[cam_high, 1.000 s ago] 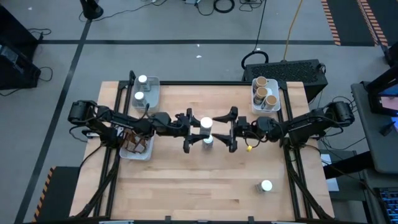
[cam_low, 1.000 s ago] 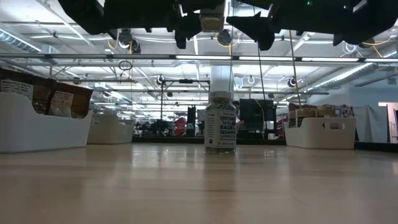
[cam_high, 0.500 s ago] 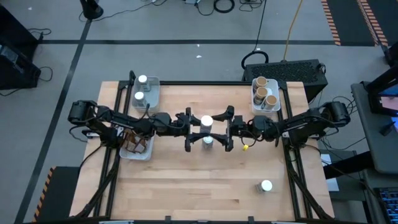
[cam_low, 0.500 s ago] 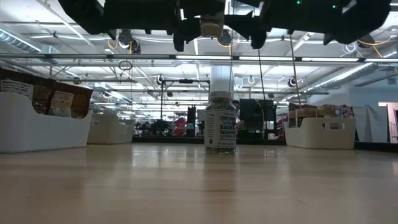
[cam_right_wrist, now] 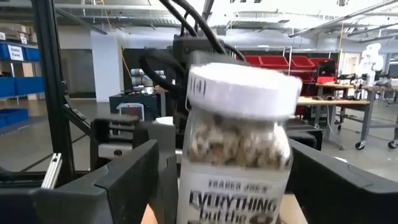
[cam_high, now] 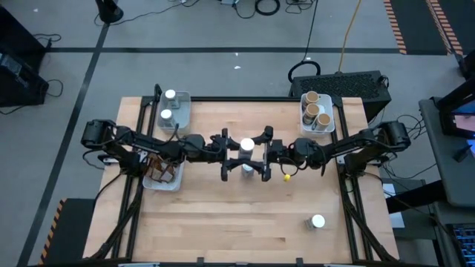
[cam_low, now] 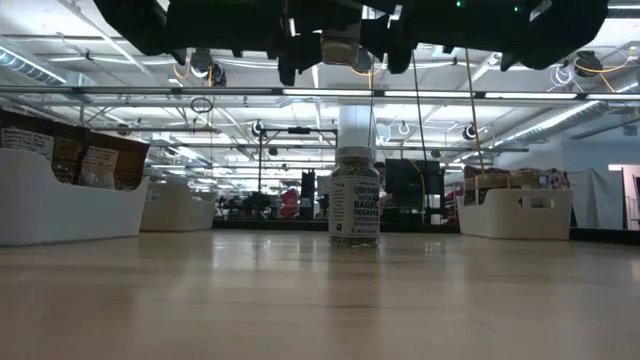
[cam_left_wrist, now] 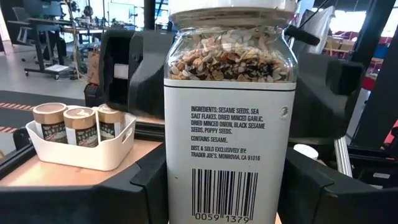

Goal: Sort spices by type
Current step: Put the white seasoning bottle into the gray bin

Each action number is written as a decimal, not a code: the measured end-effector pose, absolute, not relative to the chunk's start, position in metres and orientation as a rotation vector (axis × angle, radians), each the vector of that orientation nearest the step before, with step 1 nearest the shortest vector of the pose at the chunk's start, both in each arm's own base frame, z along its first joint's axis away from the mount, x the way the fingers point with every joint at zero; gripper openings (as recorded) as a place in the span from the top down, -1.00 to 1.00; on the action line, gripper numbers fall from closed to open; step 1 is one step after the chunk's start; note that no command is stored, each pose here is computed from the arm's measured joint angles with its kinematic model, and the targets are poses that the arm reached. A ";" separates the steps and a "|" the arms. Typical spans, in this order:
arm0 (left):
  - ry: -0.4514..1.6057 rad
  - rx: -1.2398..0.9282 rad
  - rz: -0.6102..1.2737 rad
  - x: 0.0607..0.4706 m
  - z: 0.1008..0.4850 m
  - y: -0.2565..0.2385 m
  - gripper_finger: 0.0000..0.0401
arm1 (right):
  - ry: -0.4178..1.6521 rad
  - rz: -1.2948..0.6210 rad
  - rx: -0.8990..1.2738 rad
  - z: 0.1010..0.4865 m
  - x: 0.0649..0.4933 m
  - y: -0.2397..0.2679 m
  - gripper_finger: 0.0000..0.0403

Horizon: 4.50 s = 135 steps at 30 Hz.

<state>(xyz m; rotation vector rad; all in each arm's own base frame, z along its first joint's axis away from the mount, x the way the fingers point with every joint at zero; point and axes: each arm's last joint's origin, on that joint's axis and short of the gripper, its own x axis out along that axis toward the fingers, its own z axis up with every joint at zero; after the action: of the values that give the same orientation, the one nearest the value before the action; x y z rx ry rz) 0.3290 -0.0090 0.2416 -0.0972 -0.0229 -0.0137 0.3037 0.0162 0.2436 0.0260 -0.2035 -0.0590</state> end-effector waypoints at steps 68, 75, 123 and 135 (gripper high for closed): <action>0.188 0.251 0.030 0.341 0.292 -0.007 -0.55 | 0.032 0.036 -0.149 0.244 0.289 0.001 0.16; 0.143 0.249 -0.007 0.341 0.296 -0.012 -0.55 | 0.036 0.034 -0.143 0.244 0.289 0.001 0.16; 0.145 0.246 -0.029 0.341 0.296 -0.013 -0.05 | 0.007 0.030 -0.141 0.246 0.289 0.001 -0.13; 0.285 0.281 0.284 0.314 0.310 -0.001 -0.05 | 0.104 -0.191 -0.268 0.262 0.267 -0.008 -0.57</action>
<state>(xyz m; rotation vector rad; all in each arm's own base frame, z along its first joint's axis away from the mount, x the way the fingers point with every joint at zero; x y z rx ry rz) 0.3137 -0.0008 0.3100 0.2814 0.2849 0.2845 0.2672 -0.0085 0.2618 -0.2676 0.1038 -0.1913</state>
